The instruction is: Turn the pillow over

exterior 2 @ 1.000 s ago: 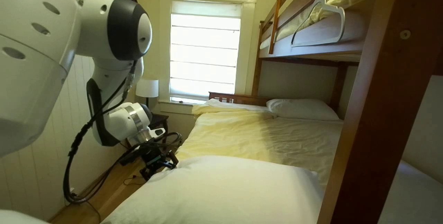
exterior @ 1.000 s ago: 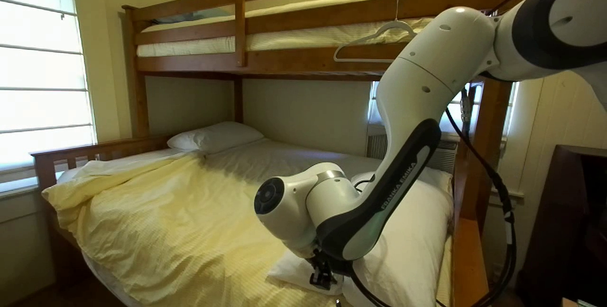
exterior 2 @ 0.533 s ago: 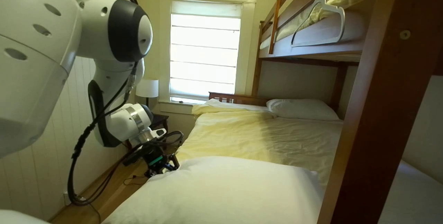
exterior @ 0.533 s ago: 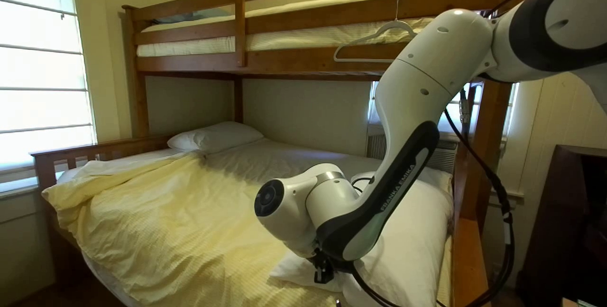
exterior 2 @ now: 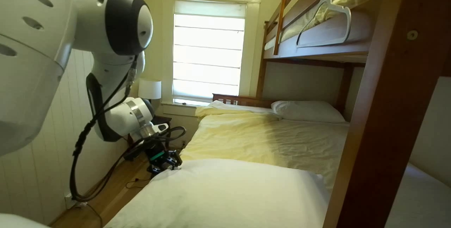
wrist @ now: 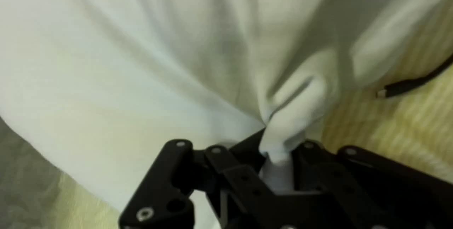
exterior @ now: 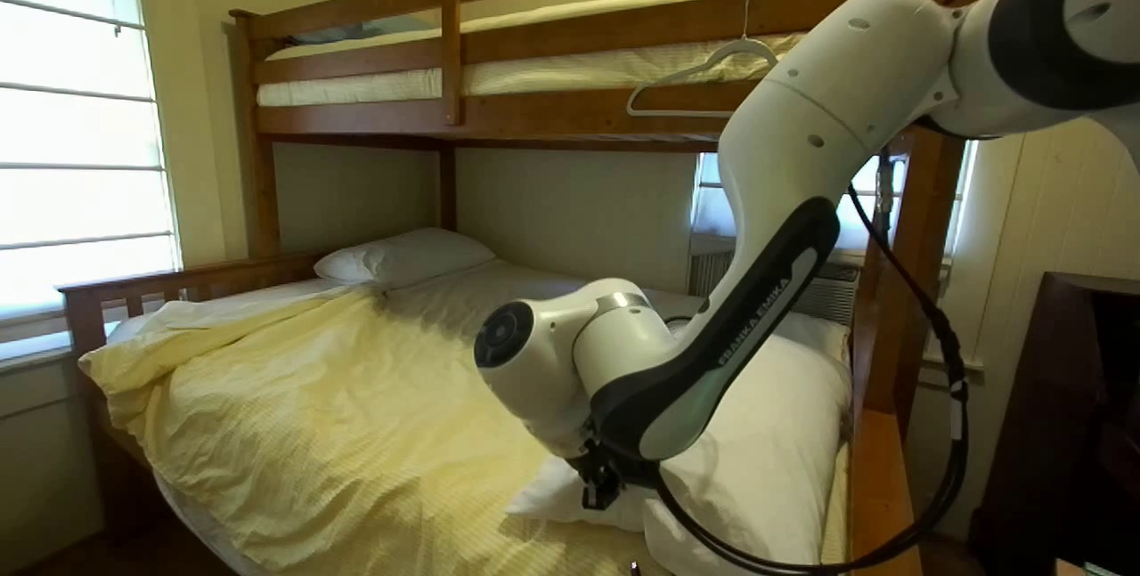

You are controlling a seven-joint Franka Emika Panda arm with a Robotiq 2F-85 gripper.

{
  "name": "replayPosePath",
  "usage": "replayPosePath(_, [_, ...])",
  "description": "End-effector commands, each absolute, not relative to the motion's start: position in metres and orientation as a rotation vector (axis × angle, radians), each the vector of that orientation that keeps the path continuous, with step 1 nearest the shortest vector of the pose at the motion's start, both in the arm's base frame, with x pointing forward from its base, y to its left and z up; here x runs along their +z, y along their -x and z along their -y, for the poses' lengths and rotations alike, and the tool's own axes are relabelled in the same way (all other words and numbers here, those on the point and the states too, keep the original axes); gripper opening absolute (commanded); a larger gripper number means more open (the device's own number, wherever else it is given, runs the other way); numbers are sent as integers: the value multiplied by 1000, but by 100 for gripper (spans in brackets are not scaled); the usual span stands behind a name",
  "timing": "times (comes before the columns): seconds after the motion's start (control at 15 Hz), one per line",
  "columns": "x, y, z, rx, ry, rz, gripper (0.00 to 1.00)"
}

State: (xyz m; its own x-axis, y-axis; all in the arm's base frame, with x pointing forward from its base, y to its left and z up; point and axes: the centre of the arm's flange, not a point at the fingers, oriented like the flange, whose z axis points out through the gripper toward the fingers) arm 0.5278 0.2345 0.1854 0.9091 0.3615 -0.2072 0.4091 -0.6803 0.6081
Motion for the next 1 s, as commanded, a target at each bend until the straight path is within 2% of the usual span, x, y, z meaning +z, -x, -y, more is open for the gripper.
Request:
replayPosePath(0.0, [274, -506, -256, -10, -2483, -604, 2])
replayPosePath(0.47, [406, -470, -239, 199, -2476, -606, 2])
replayPosePath(0.53, [357, -500, -244, 121, -2447, -559, 2])
replayPosePath(0.6, [366, -496, -240, 133, -2447, -553, 8])
replayPosePath(0.87, [348, -497, -239, 97, -2446, -562, 8])
replayPosePath(0.93, [345, -497, -241, 92, -2447, -564, 2])
